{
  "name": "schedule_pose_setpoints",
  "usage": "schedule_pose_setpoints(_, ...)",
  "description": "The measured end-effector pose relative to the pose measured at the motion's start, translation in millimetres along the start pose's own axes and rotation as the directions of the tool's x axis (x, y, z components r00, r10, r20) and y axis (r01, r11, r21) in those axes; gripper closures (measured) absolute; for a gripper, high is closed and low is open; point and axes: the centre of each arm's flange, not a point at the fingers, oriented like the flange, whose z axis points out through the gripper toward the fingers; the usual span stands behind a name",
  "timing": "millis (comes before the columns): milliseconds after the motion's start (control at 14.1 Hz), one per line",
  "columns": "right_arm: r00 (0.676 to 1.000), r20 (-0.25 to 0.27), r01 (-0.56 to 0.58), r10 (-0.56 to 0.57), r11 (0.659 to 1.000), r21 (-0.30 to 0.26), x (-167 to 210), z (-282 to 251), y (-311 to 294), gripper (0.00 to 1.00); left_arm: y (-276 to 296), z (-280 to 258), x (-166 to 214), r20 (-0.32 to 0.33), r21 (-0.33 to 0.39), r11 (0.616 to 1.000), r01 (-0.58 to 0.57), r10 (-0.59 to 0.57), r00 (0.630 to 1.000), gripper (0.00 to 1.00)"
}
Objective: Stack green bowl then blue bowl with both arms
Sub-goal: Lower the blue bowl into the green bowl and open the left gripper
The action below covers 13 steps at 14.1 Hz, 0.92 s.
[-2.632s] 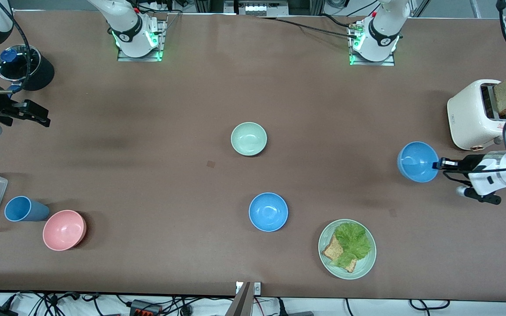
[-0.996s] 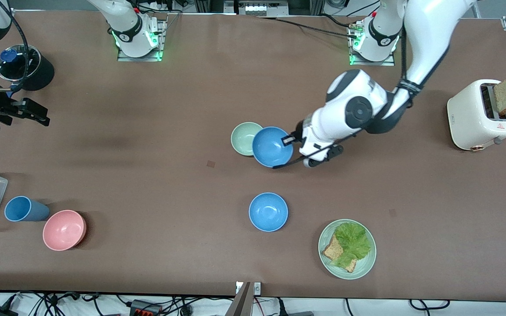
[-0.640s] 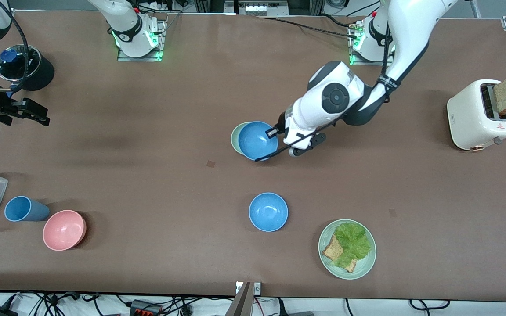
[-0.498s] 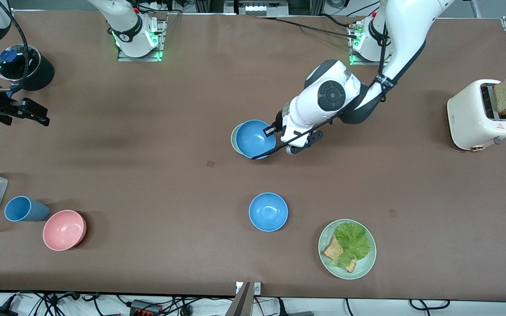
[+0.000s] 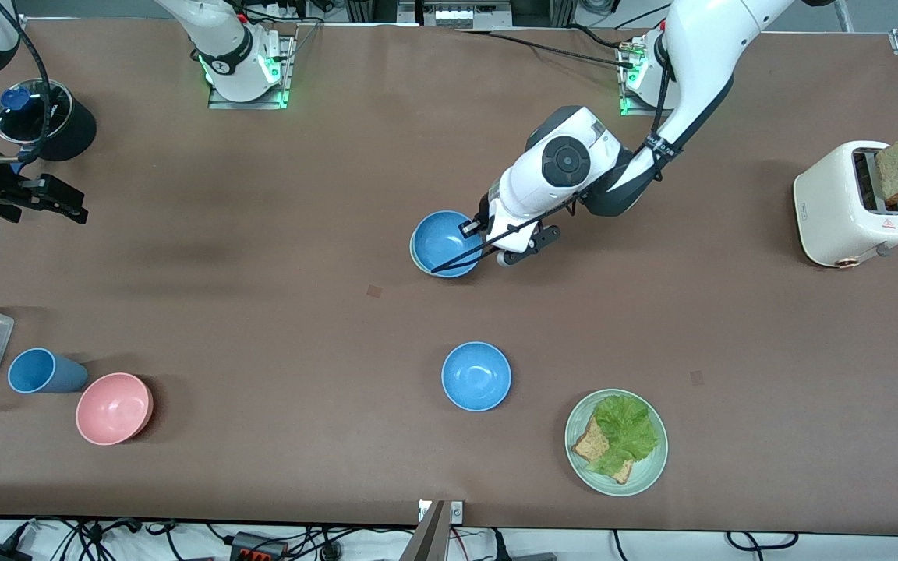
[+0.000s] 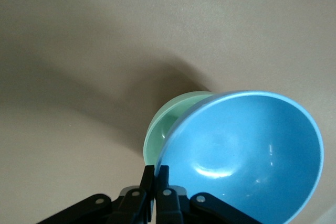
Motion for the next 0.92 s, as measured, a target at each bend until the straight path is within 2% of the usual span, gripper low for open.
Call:
schedule_pose_setpoints(783,1.000,0.000,0.000,0.000,1.000,0.000,0.0,0.0,0.1,0.00,-0.3,26.9,-10.6,-0.012,0.028,1.000,-0.008,0.008,1.000,0.95)
schedule_pose_setpoints(925,1.000,0.000,0.000,0.000,1.000,0.000,0.0,0.0,0.1,0.00,0.2,26.2,-9.8,-0.015,0.024,1.000,0.010,-0.010,1.000,0.83)
